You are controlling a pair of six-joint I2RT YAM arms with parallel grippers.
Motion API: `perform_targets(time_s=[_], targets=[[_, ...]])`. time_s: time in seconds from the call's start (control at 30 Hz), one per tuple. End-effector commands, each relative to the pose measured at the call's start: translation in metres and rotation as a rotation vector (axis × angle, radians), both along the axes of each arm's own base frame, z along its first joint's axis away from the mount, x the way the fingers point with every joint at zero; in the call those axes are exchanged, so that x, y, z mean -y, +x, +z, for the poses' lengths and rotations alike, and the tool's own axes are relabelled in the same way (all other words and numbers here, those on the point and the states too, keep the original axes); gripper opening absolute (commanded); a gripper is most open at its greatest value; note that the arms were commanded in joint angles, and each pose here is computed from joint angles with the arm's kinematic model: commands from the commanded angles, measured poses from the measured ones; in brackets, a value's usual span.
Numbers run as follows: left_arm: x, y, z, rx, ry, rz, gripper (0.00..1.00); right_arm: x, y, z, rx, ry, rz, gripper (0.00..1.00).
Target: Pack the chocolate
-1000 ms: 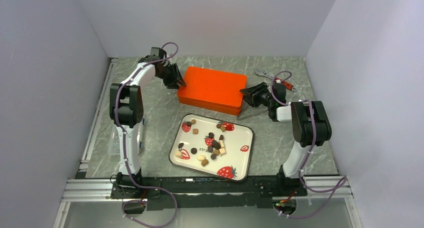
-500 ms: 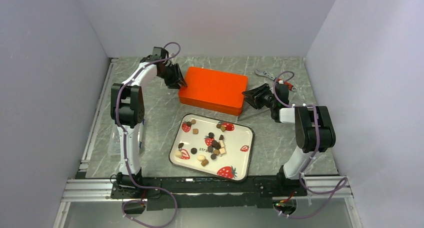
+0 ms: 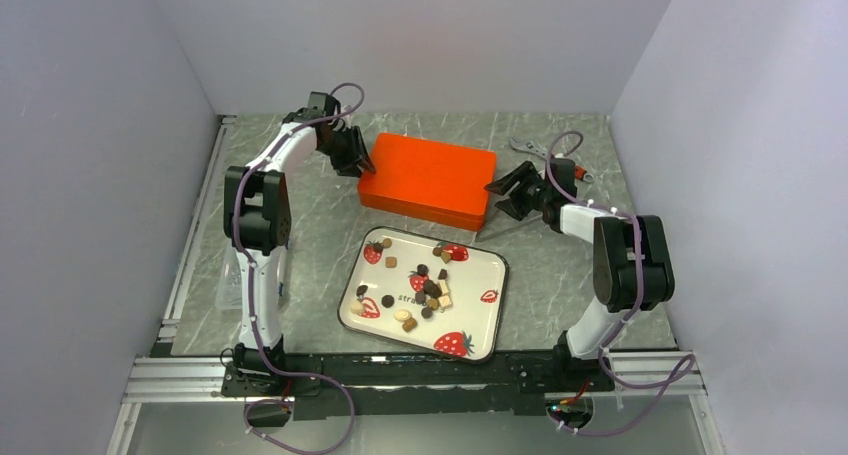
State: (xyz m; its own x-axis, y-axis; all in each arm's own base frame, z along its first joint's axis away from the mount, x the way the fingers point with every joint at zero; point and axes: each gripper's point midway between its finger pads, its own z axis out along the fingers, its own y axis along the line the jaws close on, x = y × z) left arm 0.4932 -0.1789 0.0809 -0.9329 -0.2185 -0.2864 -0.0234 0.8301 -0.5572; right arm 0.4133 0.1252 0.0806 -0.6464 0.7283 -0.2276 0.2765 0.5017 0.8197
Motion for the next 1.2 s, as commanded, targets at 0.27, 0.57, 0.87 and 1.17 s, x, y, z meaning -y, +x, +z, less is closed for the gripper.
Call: perform_targets(time_s=[0.27,0.57,0.87,1.17], targets=[[0.02,0.004,0.017,0.049,-0.01,-0.051,0.46,-0.039,-0.009,-0.004,-0.08,-0.071,0.12,0.62],[0.022,-0.002,0.017,0.048,0.014,-0.051,0.46,-0.064,-0.015,-0.004,-0.103,-0.077,0.18,0.62],[0.018,-0.007,0.019,0.056,0.069,-0.044,0.46,-0.102,-0.025,-0.01,-0.147,-0.089,0.272,0.62],[0.016,-0.012,0.015,0.05,0.11,-0.037,0.46,-0.073,-0.004,-0.033,-0.095,-0.323,0.195,0.29]])
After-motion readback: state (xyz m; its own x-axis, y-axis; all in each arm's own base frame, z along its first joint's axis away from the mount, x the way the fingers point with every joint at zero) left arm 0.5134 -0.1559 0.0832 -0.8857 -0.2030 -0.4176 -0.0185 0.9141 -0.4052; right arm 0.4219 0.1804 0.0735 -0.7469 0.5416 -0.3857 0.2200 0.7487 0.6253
